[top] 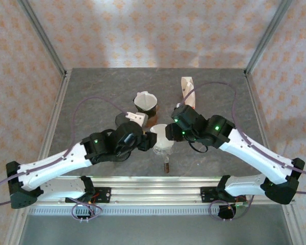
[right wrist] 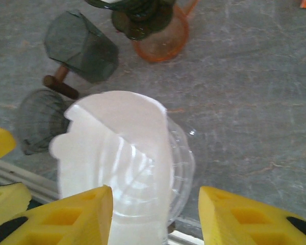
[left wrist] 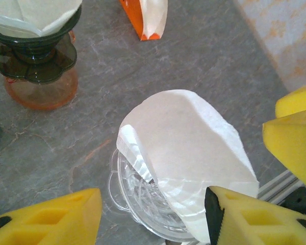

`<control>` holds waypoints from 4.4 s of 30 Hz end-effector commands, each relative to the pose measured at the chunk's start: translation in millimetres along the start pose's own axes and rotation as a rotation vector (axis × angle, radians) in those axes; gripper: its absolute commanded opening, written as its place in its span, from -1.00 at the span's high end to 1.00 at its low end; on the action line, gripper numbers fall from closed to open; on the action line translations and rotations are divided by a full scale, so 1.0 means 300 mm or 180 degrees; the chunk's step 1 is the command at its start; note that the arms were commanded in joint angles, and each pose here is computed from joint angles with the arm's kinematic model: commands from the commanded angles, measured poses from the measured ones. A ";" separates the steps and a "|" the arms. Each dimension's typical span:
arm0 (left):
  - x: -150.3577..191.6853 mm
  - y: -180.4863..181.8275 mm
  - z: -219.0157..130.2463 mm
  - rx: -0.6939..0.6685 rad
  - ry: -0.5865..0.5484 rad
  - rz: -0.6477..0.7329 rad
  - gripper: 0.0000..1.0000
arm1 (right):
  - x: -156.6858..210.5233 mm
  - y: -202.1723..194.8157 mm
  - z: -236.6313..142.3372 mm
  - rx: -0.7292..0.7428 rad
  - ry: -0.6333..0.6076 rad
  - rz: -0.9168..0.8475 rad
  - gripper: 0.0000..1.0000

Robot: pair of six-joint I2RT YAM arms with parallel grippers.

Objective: Place the coffee filter in the dripper

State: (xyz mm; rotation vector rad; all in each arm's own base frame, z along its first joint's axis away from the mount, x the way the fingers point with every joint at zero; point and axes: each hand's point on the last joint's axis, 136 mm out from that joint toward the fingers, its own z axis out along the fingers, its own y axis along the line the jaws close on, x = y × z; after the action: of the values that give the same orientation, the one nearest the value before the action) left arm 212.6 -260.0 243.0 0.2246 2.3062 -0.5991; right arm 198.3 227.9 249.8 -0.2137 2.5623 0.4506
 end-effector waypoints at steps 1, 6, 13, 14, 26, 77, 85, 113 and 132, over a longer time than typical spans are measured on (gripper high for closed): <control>0.032 0.032 0.015 -0.0270 0.0193 0.0223 -0.13 | 0.001 -0.056 0.016 0.0239 -0.0117 0.0019 0.04; 0.054 0.061 0.051 -0.0491 0.0298 0.0283 -0.03 | 0.004 -0.066 0.032 0.0247 -0.0098 0.0025 0.04; 0.080 0.093 0.058 -0.0602 0.0347 0.0275 0.05 | -0.009 -0.043 0.049 0.0164 -0.0049 -0.0015 0.04; 0.080 0.094 0.056 -0.0597 0.0336 0.0266 0.05 | -0.011 -0.038 0.055 0.0164 -0.0033 -0.0027 0.05; 0.091 0.088 0.067 -0.0547 0.0351 0.0245 0.03 | -0.029 -0.039 0.096 0.0354 0.0054 -0.0139 0.69; 0.111 0.148 0.086 -0.0354 0.0378 -0.0141 -0.23 | 0.015 -0.041 0.220 0.0671 0.0381 -0.0310 -0.41; 0.109 0.140 0.095 -0.0338 0.0378 -0.0136 -0.24 | 0.047 -0.085 0.278 0.0849 0.0513 -0.0343 -0.43; 0.123 0.137 0.104 -0.0302 0.0414 -0.0180 -0.25 | -0.022 -0.051 0.132 0.0583 -0.0077 -0.0184 -0.44; 0.113 0.139 0.093 -0.0294 0.0352 -0.0213 -0.47 | 0.100 -0.135 0.132 0.0542 0.0006 0.0104 -0.44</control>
State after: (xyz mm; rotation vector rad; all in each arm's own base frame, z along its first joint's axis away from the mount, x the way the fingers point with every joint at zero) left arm 220.6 -243.6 190.9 0.1596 2.4457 -0.5356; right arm 202.6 205.4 188.5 -0.1368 2.6015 0.2418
